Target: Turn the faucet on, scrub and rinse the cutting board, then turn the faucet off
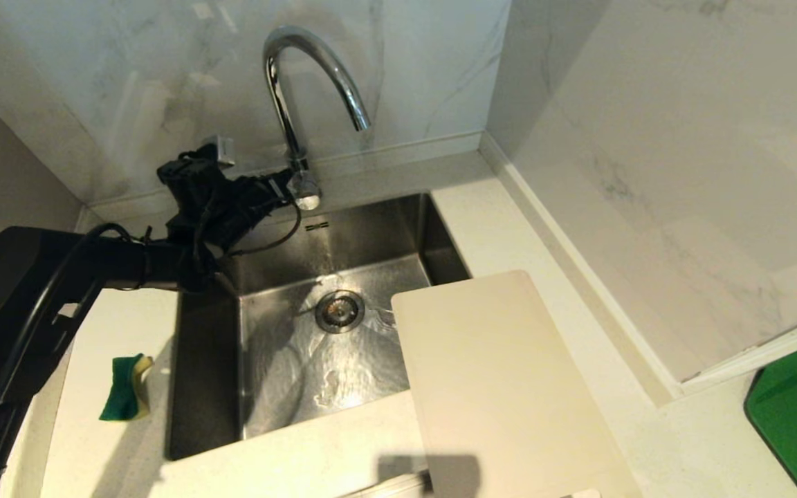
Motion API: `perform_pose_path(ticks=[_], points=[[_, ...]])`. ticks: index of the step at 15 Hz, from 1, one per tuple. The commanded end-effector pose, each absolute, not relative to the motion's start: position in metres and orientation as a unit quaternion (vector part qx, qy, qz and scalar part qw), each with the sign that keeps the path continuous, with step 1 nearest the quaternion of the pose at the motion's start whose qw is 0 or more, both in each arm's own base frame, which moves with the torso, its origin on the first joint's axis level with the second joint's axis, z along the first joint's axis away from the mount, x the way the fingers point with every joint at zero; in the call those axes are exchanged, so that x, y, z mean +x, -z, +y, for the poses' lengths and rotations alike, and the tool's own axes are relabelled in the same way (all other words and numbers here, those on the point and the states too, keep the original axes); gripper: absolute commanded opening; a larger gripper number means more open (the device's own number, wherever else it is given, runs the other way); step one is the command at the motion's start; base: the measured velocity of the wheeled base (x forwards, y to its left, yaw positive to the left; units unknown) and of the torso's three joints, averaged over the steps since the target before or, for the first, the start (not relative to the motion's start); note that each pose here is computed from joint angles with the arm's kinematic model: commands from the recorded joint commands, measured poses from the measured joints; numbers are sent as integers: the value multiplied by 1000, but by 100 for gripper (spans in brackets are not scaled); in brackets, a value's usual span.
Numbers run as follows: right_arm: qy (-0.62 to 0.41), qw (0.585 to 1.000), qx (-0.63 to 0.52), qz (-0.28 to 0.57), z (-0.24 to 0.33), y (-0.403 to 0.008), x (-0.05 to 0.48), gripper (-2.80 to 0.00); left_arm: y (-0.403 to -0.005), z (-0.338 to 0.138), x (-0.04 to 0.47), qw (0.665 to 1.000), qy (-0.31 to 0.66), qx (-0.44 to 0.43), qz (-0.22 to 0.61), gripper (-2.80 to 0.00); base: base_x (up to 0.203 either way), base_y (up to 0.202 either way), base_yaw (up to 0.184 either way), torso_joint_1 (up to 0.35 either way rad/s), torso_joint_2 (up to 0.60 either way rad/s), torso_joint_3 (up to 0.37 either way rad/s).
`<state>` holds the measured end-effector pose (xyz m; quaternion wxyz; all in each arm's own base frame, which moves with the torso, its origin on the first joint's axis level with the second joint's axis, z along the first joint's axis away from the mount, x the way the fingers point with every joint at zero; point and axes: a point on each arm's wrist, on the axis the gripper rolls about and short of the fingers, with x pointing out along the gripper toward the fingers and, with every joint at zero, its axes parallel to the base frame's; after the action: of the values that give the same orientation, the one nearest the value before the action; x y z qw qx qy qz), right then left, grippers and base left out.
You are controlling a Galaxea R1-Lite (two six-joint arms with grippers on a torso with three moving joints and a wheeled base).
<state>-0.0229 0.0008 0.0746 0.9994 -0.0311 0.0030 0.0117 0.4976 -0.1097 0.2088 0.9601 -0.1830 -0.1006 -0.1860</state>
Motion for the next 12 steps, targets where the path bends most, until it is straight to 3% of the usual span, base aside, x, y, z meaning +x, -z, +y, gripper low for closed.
perform_pose_path(ticks=[1, 5, 9, 12], points=[[-12, 999, -31, 3, 1, -75, -23, -280, -218, -111, 477, 961, 192, -183, -84, -280, 0, 0, 0, 0, 0, 0], [-12, 999, -31, 3, 1, -75, -23, -280, -250, -90, 419, 966, 182, -167, -72, -280, 0, 0, 0, 0, 0, 0], [-12, 999, -31, 3, 1, -75, -23, -280, -280, -23, 373, 985, 105, -98, -98, -280, 0, 0, 0, 0, 0, 0], [-12, 999, -31, 3, 1, -75, -23, -280, -322, 2, 324, 987, 69, -68, -126, -280, 0, 0, 0, 0, 0, 0]])
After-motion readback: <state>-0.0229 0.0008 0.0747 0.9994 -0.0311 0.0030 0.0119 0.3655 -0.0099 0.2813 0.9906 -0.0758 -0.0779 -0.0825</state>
